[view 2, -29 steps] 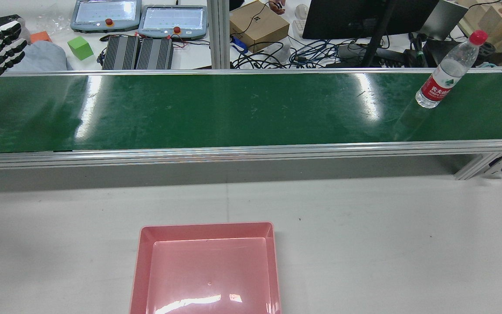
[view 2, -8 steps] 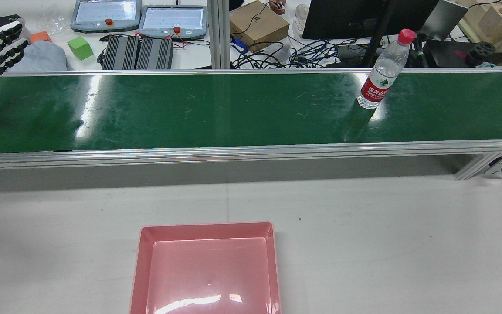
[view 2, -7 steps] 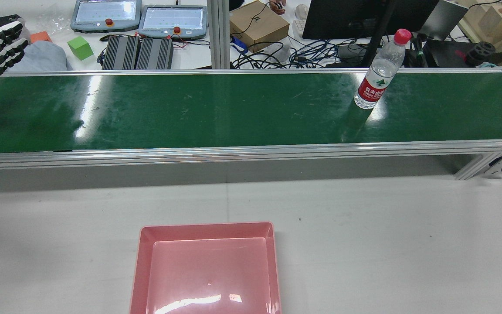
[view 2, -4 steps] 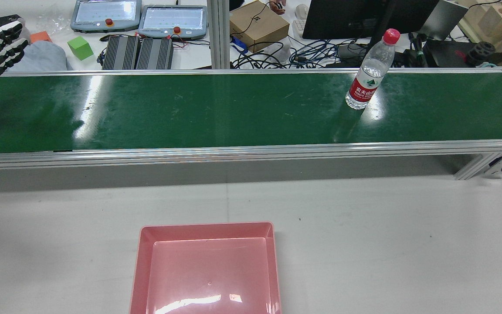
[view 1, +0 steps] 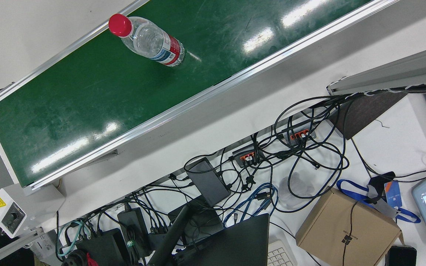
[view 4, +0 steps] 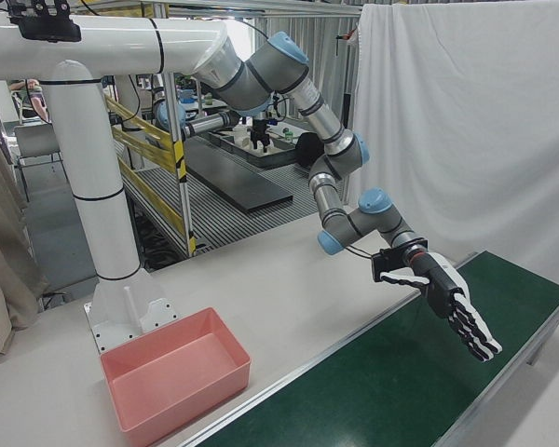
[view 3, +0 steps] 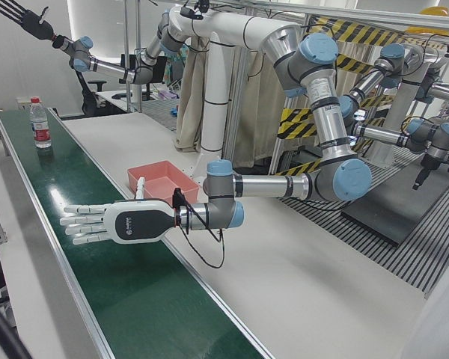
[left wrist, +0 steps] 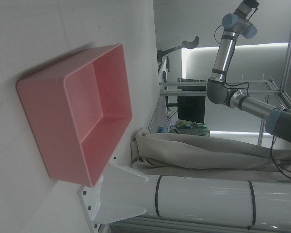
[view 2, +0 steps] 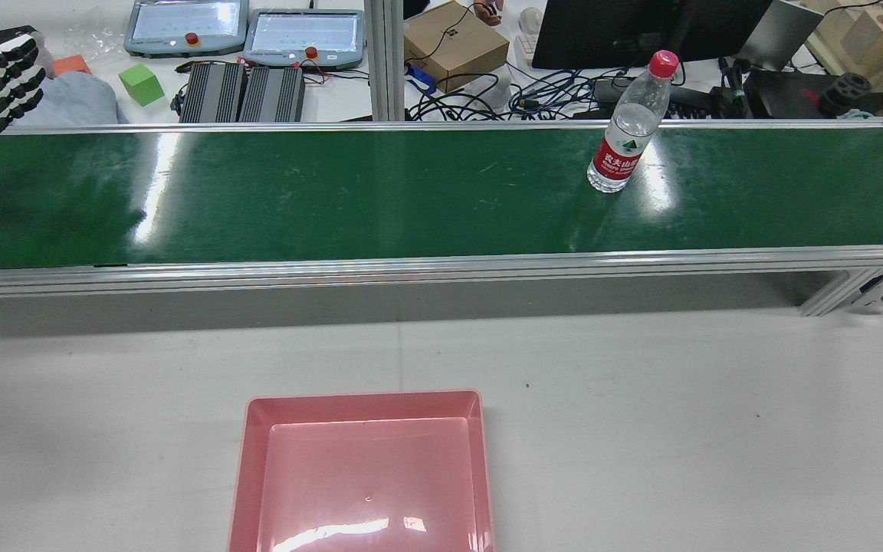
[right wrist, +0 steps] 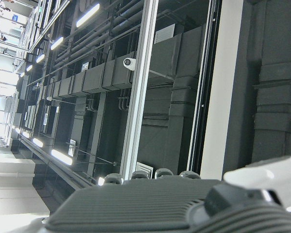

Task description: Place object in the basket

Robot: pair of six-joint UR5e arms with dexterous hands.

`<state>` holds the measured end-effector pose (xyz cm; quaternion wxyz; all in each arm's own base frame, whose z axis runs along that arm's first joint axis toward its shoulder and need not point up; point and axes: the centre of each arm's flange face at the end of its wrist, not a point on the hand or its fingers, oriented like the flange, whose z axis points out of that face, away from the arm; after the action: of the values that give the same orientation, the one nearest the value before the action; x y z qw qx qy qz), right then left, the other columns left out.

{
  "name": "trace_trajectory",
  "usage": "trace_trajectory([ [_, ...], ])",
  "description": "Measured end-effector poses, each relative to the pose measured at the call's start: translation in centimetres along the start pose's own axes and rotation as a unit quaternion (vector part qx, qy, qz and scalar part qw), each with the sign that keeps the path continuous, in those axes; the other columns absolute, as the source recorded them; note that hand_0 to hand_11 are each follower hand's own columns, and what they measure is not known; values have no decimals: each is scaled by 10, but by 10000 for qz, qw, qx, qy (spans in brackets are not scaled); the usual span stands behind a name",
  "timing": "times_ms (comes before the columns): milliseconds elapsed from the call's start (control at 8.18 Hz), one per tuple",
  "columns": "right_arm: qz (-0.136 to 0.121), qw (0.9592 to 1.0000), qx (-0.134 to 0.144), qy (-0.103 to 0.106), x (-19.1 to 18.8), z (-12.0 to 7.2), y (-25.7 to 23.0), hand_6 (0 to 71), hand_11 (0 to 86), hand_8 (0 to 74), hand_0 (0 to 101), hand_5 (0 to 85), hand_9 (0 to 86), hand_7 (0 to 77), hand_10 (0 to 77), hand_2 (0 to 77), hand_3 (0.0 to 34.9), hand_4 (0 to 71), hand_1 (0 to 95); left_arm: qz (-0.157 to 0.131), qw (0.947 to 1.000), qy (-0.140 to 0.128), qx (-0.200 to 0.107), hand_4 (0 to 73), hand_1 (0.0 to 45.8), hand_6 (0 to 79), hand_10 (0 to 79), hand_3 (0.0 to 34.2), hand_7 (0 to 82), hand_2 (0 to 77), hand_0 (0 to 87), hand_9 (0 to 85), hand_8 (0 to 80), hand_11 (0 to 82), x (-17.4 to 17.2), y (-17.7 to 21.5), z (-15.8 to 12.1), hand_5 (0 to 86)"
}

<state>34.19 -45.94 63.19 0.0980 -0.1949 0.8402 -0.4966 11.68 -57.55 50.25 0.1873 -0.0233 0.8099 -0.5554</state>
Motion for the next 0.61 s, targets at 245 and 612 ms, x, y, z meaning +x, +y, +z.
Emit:
trace_trajectory([
  [245, -1, 10000, -1, -2, 0, 0, 0, 0, 0, 0, 3, 0, 0, 5, 5, 11, 2, 5, 0, 1, 10000, 2, 2, 11, 11, 0, 11, 34, 5, 5, 498, 27, 33, 27, 0, 0, 0, 98],
  [612, -1, 10000, -1, -3, 0, 0, 0, 0, 0, 0, 2, 0, 0, 5, 0, 11, 1, 5, 0, -4, 10000, 3, 2, 11, 11, 5, 11, 34, 5, 5, 497, 27, 33, 22, 0, 0, 0, 98],
])
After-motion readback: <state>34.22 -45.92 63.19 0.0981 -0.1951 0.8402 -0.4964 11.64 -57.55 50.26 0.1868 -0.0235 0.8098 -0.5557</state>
